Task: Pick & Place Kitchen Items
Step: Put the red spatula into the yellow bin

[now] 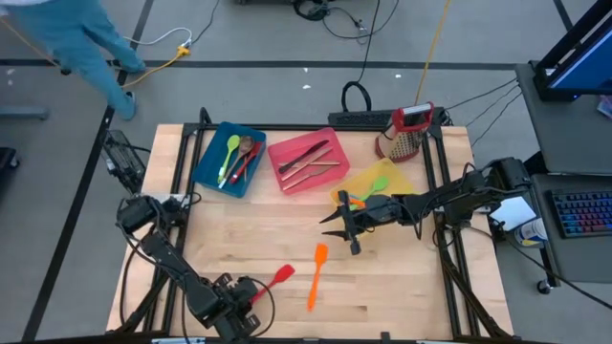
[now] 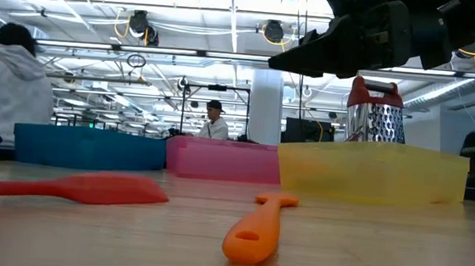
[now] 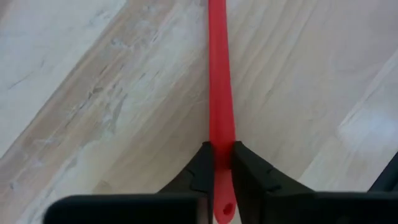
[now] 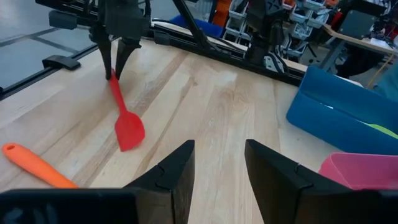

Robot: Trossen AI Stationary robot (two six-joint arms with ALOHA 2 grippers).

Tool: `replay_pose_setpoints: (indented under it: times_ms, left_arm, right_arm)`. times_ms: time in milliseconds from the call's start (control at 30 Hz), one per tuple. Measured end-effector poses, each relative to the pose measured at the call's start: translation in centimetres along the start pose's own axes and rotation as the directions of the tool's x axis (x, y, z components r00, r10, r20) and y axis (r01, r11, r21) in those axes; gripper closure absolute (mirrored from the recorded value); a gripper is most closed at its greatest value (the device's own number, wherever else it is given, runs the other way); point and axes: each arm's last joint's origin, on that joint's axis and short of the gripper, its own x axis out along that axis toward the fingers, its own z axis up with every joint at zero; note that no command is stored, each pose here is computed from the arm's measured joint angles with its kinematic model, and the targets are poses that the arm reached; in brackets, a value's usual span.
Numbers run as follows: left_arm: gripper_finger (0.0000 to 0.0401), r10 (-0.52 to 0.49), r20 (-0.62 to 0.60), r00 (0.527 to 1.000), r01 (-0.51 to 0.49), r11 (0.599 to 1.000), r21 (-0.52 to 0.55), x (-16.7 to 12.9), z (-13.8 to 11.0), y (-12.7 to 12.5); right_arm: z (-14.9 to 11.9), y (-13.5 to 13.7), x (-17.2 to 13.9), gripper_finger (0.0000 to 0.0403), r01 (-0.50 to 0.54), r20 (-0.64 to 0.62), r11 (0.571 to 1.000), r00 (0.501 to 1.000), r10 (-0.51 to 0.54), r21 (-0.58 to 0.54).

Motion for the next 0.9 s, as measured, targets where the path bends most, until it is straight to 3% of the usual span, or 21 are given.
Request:
replay_pose_setpoints:
  times_ms: [133,367,533,667,900]
  left_arm:
    - [0.0386,0.007,0.035,0.999,-0.009,0.999,0.041,0.1,0.8,0.1]
    - [0.0392,0.043,0.079,0.996,-0.048,0.997,0.060,0.5,2.4,0.4]
    - [0.0398,0.050,0.086,0.995,-0.056,0.996,0.070,0.7,3.0,0.5]
    - [0.0376,0.047,0.044,0.998,-0.050,0.996,0.073,0.7,3.0,0.5]
    - [0.0322,0.022,-0.158,0.987,-0.016,0.999,0.041,0.6,1.9,0.3]
  right_arm:
    - [0.0,0.0,0.0,0.0269,-0.007,0.001,1.000,1.000,0.007,0.000]
    - [-0.9,1.0,1.2,0.0263,-0.232,0.072,0.973,0.970,0.230,0.018]
    - [-2.6,1.5,3.7,0.0251,-0.258,0.110,0.963,0.962,0.249,0.079]
    - [-2.6,1.4,7.1,0.0245,-0.262,0.089,0.959,0.963,0.252,0.112]
    - [-2.9,1.4,11.3,0.0245,-0.282,-0.094,0.945,0.950,0.299,0.164]
